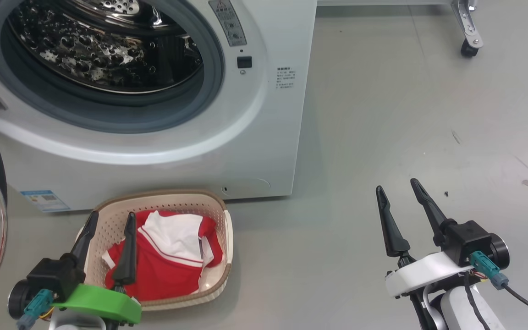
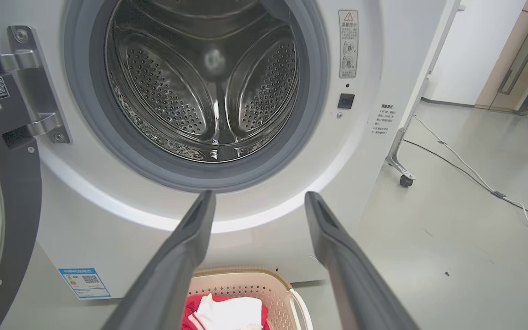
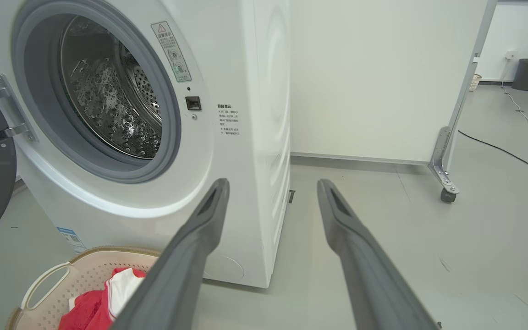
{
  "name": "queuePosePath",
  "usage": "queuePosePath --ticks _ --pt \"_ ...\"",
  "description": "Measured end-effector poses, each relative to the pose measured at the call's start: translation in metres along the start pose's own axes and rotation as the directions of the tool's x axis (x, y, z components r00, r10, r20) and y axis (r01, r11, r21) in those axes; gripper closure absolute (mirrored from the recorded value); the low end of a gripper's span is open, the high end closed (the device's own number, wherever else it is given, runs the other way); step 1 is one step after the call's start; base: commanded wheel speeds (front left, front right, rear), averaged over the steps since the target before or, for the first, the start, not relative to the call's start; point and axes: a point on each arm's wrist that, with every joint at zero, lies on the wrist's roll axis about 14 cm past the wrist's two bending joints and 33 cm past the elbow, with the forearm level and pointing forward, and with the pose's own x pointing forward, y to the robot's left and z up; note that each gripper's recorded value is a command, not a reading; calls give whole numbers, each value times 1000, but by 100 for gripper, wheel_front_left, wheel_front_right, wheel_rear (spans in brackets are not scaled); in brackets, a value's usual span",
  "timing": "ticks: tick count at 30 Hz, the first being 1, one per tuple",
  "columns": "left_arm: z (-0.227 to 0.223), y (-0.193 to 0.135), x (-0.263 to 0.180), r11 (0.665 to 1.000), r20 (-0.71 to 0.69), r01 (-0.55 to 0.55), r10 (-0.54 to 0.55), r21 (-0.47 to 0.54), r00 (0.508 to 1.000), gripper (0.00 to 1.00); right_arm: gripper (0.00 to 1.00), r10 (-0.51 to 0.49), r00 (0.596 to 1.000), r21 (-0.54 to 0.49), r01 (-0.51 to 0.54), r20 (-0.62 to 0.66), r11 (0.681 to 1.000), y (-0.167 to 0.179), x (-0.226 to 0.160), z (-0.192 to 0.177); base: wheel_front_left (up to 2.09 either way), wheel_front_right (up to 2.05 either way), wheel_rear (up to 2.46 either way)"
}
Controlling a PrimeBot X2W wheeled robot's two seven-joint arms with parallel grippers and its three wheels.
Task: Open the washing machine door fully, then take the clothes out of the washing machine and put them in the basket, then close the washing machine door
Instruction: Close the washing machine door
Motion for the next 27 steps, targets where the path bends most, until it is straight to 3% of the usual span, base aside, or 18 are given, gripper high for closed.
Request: queuePosePath --ticks 13,27 --pt "-1 6 -1 1000 -6 -18 18 16 1000 0 0 4 1000 -4 -4 -3 1000 1 0 -1 -130 131 -1" --pt "0 6 -1 1000 0 -19 19 19 1000 0 0 4 1000 -4 -4 -4 1000 1 0 -1 -75 75 0"
